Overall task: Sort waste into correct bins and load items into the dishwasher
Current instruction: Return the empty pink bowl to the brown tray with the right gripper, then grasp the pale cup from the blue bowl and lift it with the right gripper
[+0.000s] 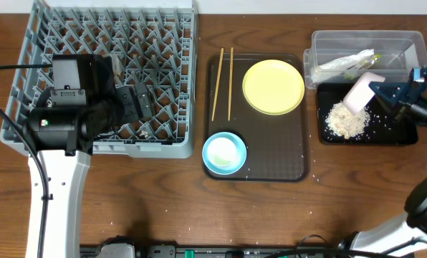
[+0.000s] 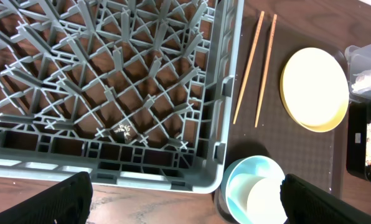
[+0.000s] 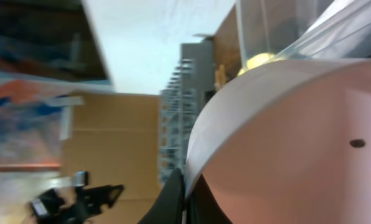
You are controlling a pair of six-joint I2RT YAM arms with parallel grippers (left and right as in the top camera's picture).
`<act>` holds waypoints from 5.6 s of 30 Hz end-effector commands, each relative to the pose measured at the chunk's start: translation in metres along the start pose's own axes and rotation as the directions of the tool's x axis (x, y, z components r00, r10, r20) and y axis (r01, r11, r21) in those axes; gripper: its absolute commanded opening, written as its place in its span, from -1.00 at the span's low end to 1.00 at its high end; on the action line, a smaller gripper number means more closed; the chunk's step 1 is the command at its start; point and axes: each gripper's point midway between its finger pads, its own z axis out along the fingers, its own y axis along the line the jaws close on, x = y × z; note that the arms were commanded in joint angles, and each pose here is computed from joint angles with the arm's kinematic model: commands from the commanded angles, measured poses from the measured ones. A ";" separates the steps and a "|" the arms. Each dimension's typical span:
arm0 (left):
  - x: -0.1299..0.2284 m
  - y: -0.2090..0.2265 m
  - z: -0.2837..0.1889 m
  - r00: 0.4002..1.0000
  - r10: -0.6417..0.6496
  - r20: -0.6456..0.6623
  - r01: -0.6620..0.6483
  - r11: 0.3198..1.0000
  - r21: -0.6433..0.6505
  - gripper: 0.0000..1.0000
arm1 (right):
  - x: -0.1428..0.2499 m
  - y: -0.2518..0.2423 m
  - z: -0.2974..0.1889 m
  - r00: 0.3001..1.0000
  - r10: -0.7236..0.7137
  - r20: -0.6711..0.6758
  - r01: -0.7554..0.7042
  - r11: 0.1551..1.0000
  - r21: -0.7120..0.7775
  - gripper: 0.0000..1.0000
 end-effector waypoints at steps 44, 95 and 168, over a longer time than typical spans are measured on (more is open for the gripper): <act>0.001 0.000 0.002 1.000 -0.014 -0.008 0.014 1.000 0.008 0.96 | 0.217 0.019 0.135 0.765 -0.306 -0.566 0.643 0.356 0.678 -0.98; 0.001 0.000 0.002 1.000 -0.014 -0.008 0.014 1.000 0.008 0.96 | 0.261 -0.061 0.162 0.711 -0.093 -0.697 0.694 0.245 0.677 -0.98; 0.051 0.003 -0.052 0.998 -0.046 -0.047 0.045 0.999 -0.018 0.95 | 0.230 0.073 0.157 0.732 -0.261 -0.629 0.661 0.494 0.565 -0.29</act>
